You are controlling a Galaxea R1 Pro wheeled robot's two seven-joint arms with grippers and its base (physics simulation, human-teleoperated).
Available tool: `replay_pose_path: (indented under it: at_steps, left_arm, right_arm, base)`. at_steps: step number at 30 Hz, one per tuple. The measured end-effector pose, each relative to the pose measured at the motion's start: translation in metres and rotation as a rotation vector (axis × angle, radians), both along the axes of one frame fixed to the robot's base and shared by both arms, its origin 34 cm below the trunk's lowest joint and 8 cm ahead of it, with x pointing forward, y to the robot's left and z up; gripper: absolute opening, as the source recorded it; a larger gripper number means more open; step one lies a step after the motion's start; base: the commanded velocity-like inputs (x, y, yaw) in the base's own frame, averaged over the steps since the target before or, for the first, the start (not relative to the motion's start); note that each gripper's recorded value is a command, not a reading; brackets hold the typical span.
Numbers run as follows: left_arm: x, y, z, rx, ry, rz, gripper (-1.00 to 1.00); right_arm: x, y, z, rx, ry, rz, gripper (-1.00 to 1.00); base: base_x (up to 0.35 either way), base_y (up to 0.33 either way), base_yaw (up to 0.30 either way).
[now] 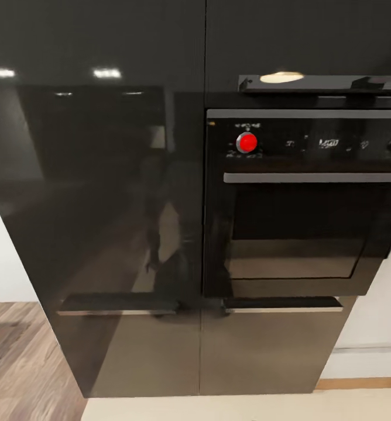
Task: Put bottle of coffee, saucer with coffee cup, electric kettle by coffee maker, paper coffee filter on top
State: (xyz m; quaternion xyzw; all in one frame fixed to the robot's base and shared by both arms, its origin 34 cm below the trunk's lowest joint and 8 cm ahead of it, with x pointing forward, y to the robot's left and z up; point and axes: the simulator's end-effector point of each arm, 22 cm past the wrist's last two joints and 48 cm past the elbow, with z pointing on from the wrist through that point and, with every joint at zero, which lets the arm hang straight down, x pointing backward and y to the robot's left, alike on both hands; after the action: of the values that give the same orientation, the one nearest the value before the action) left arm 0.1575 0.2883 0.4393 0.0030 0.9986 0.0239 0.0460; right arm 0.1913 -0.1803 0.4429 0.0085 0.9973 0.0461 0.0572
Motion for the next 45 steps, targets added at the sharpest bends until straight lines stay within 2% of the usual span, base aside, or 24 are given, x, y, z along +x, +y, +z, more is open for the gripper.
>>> replay_pose_path:
  at_steps: [20,45]
  left_arm:
    - [0.0028,0.0029,0.0004,0.004,-0.013,0.009,1.0]
    - [0.0043,0.0036,0.0006,0.005,-0.02,0.013,1.0]
  right_arm:
    - [0.0,0.0001,0.0,0.0,0.0,-0.001,1.0]
    - [0.0,0.0002,0.0001,0.0,0.0,0.0,1.0]
  base:
    - [0.018,-0.272,-0.3]
    - [0.113,-0.273,-0.3]
